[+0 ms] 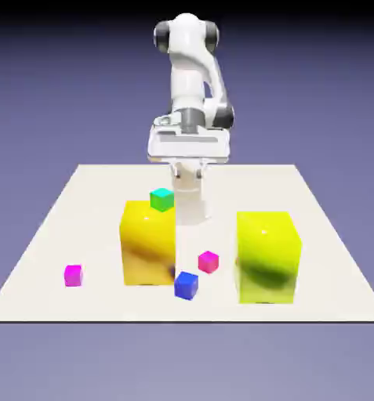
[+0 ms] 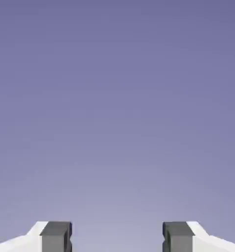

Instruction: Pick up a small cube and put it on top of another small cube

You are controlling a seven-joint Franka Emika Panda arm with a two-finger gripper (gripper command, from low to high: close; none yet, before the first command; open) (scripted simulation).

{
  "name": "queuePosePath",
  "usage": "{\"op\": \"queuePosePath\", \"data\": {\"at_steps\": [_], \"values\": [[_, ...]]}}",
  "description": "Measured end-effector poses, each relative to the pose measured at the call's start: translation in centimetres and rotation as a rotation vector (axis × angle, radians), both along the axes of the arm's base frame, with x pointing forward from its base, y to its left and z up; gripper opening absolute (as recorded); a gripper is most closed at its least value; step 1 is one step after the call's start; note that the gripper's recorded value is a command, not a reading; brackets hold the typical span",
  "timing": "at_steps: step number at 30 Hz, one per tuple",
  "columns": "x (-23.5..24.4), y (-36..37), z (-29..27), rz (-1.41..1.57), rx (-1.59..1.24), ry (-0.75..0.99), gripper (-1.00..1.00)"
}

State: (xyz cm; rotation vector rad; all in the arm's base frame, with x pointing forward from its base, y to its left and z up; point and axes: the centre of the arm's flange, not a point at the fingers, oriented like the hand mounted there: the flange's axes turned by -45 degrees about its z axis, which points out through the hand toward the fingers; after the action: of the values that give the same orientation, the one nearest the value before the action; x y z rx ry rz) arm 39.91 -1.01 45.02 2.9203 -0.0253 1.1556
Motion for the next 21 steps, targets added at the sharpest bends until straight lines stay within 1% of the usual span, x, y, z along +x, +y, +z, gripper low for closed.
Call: {"op": "queuePosePath", "data": {"at_steps": [6,11,15,21], "values": [[3.7,-8.0,-4.8,-0.305,0.176,0.204,0.00],[5.0,-15.3,-9.6,-0.570,0.316,0.357,0.00],[4.6,-21.5,-13.9,-0.795,0.425,0.469,0.00],[2.2,-29.7,-20.8,-1.121,0.573,0.623,0.00]]}}
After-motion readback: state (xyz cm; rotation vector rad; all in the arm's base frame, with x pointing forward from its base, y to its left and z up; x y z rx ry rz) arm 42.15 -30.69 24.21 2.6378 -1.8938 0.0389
